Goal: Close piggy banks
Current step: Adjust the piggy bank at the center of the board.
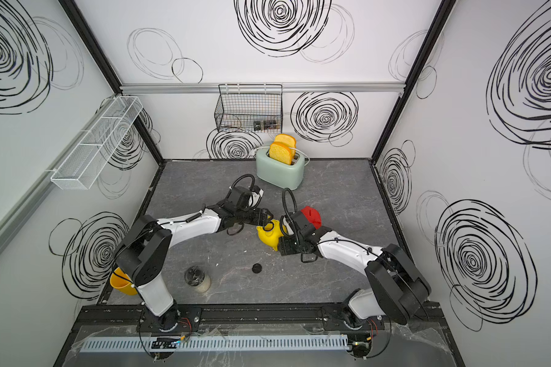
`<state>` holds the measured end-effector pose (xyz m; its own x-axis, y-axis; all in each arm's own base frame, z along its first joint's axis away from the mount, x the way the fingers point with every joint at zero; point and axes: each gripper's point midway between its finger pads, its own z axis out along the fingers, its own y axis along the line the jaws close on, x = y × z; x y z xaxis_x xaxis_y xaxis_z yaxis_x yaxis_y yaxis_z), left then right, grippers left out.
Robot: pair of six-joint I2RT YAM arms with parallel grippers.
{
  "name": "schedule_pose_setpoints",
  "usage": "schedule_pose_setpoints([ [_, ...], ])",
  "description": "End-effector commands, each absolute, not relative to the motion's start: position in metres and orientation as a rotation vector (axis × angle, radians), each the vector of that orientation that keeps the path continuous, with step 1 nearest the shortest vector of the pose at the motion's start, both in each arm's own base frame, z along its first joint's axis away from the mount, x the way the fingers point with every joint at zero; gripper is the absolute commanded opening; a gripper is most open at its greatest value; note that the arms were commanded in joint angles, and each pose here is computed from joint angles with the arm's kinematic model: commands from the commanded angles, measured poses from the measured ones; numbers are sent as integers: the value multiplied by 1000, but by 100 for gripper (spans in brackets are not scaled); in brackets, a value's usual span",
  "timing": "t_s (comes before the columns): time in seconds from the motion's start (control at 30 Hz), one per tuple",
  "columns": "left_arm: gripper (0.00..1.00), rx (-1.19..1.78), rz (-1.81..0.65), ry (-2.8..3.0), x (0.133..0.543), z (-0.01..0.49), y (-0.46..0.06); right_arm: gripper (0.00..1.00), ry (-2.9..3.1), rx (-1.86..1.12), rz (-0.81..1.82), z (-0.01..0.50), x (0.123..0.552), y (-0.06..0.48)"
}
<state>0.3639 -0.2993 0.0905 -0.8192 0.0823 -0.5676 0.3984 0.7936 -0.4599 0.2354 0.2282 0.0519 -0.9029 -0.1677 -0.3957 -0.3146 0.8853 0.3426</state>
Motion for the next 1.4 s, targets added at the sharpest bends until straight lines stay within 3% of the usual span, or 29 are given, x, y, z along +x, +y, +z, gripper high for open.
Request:
schedule_pose_setpoints([
  [0.0,76,349,-818,2448,356,100,-296,65,2652,-328,597,66,248,235],
  [0.33,77,322,-858,2466,342,107,-291,65,2650,-297,606,70,254,237],
  [0.73,77,305,-830,2359,383,145,-296,65,2656,-293,595,73,240,233],
  [1.13,74,403,-790,2396,419,113,-325,67,2676,-318,578,66,226,236],
  [1.37,69,434,-783,2463,410,86,-328,65,2667,-296,587,66,229,239],
])
